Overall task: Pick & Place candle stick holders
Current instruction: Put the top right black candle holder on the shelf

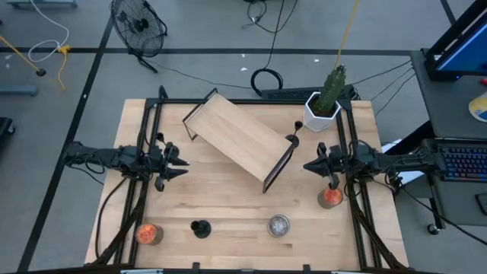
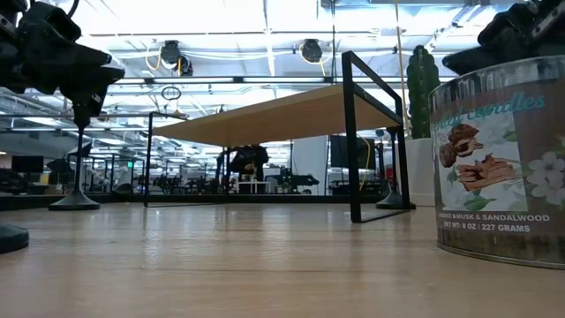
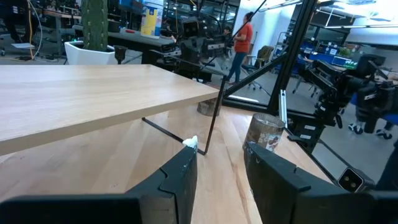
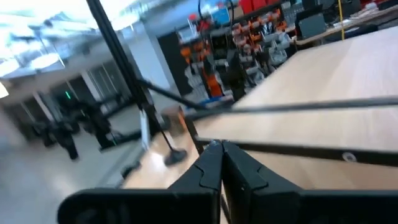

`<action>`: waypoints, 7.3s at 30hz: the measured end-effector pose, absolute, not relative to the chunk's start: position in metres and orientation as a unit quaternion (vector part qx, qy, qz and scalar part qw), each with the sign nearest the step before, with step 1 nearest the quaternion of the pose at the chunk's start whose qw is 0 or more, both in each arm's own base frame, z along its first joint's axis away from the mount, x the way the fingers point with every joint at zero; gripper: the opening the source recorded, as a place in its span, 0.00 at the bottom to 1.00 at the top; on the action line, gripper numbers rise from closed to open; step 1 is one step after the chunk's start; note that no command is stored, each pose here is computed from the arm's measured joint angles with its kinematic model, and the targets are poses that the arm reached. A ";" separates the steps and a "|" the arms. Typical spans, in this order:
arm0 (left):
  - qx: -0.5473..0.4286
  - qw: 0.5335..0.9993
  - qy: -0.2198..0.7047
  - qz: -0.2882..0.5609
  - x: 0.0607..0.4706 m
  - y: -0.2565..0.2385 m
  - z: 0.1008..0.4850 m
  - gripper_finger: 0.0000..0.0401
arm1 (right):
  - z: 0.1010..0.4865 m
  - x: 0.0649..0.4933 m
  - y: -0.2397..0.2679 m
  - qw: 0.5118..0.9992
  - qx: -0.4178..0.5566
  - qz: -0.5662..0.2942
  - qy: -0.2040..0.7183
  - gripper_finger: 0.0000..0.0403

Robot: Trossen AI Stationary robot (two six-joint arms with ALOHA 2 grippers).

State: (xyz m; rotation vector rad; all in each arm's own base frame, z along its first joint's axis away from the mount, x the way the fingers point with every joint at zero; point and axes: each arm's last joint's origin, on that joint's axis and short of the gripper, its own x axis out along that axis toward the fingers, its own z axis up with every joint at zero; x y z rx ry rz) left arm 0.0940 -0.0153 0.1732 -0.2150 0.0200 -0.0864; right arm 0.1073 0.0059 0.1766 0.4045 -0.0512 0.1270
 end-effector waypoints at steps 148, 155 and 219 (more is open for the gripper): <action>-0.079 0.996 0.005 -0.043 0.094 -0.015 0.174 0.34 | 0.290 0.177 -0.100 0.829 0.257 -0.346 0.357 0.69; -0.079 0.996 0.005 -0.043 0.094 -0.015 0.174 0.34 | 0.291 0.175 -0.104 0.827 0.261 -0.356 0.349 0.69; -0.078 0.997 0.001 -0.009 0.094 -0.013 0.174 0.35 | 0.285 0.177 -0.115 0.809 0.322 -0.356 0.339 0.44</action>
